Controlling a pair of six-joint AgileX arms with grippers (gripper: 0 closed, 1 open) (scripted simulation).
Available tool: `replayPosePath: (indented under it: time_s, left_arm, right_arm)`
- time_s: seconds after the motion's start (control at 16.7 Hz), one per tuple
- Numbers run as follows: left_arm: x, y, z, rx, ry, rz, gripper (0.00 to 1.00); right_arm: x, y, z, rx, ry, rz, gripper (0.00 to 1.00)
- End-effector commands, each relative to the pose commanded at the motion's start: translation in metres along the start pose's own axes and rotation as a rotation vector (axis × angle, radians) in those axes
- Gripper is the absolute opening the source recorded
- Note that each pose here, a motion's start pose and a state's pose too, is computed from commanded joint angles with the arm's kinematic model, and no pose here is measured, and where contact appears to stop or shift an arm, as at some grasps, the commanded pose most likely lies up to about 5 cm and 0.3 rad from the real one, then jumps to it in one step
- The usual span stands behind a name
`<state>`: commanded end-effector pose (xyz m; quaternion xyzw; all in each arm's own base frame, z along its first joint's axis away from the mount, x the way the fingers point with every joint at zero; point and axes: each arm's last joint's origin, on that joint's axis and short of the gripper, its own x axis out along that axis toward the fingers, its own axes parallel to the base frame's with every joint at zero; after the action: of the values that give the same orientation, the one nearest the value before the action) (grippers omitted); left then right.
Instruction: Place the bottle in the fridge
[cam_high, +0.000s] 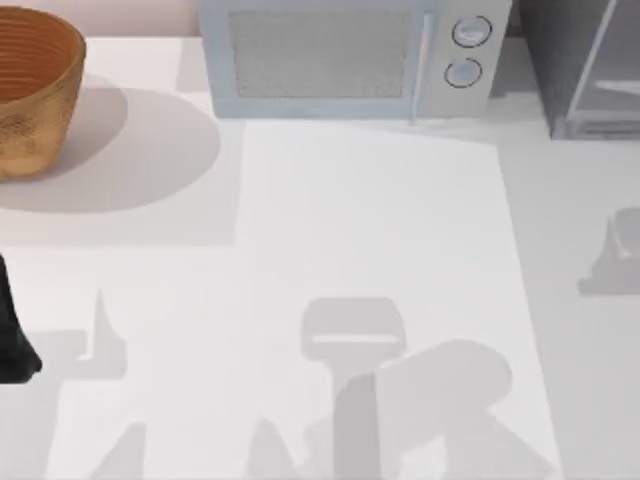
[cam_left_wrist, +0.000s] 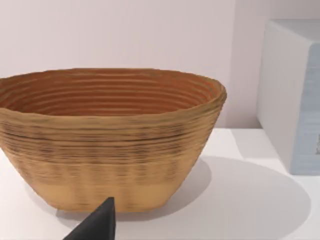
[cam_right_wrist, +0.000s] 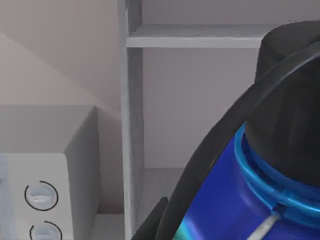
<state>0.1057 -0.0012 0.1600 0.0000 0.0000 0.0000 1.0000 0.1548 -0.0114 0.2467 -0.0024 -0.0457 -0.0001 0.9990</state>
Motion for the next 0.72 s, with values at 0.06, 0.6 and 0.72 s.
replayPosePath:
  time_s: [0.06, 0.6, 0.72]
  left_arm:
    - [0.0, 0.0, 0.0, 0.0, 0.0, 0.0, 1.0]
    - [0.0, 0.0, 0.0, 0.0, 0.0, 0.0, 1.0]
    - [0.0, 0.0, 0.0, 0.0, 0.0, 0.0, 1.0]
  right_arm:
    - [0.017, -0.004, 0.006, -0.001, 0.006, -0.003, 0.01]
    - [0.189, -0.061, -0.065, 0.009, 0.108, -0.01, 0.01]
    - [0.212, -0.074, -0.093, 0.01, 0.111, -0.007, 0.01]
